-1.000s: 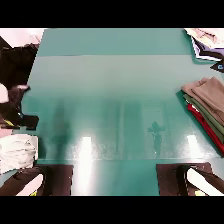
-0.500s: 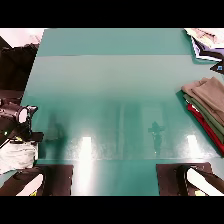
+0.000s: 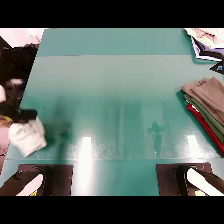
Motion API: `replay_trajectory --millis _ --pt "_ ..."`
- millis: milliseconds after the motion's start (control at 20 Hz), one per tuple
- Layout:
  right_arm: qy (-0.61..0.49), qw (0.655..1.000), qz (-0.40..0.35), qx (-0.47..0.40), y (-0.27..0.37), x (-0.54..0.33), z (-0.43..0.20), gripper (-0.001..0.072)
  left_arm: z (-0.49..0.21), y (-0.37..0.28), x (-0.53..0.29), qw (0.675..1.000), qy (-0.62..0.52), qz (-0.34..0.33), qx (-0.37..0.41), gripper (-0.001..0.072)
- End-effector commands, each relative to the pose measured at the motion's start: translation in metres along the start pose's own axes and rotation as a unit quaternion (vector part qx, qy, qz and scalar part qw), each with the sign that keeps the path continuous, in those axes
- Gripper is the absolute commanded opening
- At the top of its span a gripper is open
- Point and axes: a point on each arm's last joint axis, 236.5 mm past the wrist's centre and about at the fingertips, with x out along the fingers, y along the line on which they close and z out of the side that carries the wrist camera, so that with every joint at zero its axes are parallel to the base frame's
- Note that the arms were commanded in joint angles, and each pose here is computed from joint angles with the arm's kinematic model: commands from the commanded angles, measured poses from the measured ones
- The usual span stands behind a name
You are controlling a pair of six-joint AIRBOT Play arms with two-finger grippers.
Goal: Fold the shirts.
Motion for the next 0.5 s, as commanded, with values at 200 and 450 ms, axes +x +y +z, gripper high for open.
replay_trajectory --millis 200,450 --pt "-0.001 1.0 0.003 0.0 0.001 0.0 0.0 0.0021 0.054 -0.121 -0.236 0.904 -0.256 -0.332 0.083 0.0027" --pt "-0.001 1.0 0.003 0.0 0.001 0.0 0.0 0.002 0.062 -0.172 -0.298 0.824 -0.312 -0.451 0.141 0.0026"
